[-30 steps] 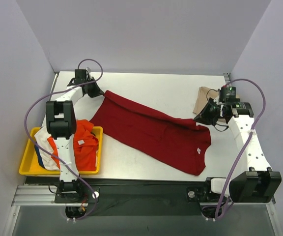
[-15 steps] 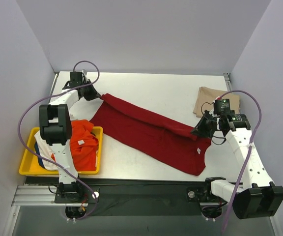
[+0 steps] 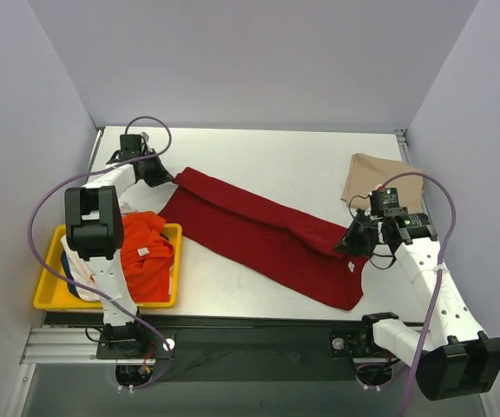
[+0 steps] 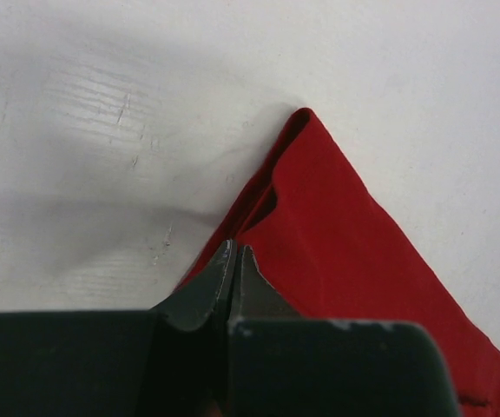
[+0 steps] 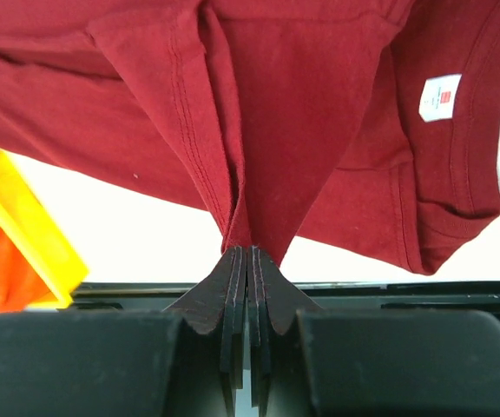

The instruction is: Fold and stack the t-shirts

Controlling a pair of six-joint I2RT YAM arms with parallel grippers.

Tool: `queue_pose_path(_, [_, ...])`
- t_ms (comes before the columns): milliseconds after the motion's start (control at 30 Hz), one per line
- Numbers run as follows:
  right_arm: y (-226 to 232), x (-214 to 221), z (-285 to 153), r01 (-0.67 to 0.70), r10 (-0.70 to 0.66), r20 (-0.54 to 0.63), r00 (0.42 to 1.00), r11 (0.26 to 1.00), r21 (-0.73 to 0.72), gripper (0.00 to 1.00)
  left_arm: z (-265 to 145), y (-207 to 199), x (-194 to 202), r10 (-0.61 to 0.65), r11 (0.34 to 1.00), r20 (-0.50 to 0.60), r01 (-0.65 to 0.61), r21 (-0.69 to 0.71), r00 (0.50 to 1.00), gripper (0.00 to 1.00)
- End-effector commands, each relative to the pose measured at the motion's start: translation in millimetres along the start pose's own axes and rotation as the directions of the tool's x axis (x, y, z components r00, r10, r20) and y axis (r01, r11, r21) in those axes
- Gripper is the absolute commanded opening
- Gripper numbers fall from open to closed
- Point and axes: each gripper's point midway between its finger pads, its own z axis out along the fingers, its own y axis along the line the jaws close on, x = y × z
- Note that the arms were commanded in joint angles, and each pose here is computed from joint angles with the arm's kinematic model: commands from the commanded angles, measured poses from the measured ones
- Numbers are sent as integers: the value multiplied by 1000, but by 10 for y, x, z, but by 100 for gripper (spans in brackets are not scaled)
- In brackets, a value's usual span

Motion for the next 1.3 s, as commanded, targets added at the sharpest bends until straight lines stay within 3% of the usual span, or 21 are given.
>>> queue_pose_path(0, [-116, 162, 40, 18, -16, -41, 999, 998, 53, 0, -230, -86, -199, 19, 1000, 72, -19, 6, 997, 2])
queue_pose_path(33, [-133, 197, 64, 28, -25, -52, 998, 998, 61, 0, -235, -61, -182, 11, 1000, 64, -11, -5, 998, 16])
queue_pose_path(100, [-191, 309, 137, 70, -62, -85, 994, 993, 94, 0, -268, -51, -202, 11, 1000, 72, -10, -19, 997, 27])
queue_pose_path(133, [-213, 353, 161, 88, -78, -98, 992, 990, 106, 0, -289, -48, -211, 13, 1000, 76, -11, -26, 997, 39])
queue_pose_path(267, [-361, 633, 232, 201, -165, -192, 967, 962, 183, 28, -445, -123, -317, 42, 999, 110, -38, -36, 993, 50])
queue_pose_path(333, [-353, 712, 214, 242, -200, -216, 956, 952, 189, 41, -521, -143, -345, 55, 998, 114, -50, -49, 992, 52])
queue_pose_path(467, [-279, 541, 169, 237, -208, -151, 966, 949, 208, 51, -673, -381, -414, 92, 996, 149, -91, -16, 984, 56])
queue_pose_path(600, [-133, 309, 306, 246, -223, -127, 966, 946, 211, 50, -605, -736, -197, 153, 985, 105, -160, 59, 983, 56])
queue_pose_path(733, [217, 15, 629, 254, -248, -69, 966, 961, 107, 48, -410, -977, 162, 193, 971, 12, -193, 143, 981, 56])
queue_pose_path(900, [424, -237, 1057, 239, -234, -97, 967, 970, 40, 48, -234, -1195, 588, 217, 956, -97, -191, 224, 971, 56])
queue_pose_path(1267, [446, -403, 1559, 241, -229, -146, 962, 968, 64, 51, -109, -917, 851, 213, 964, -196, -173, 203, 957, 56])
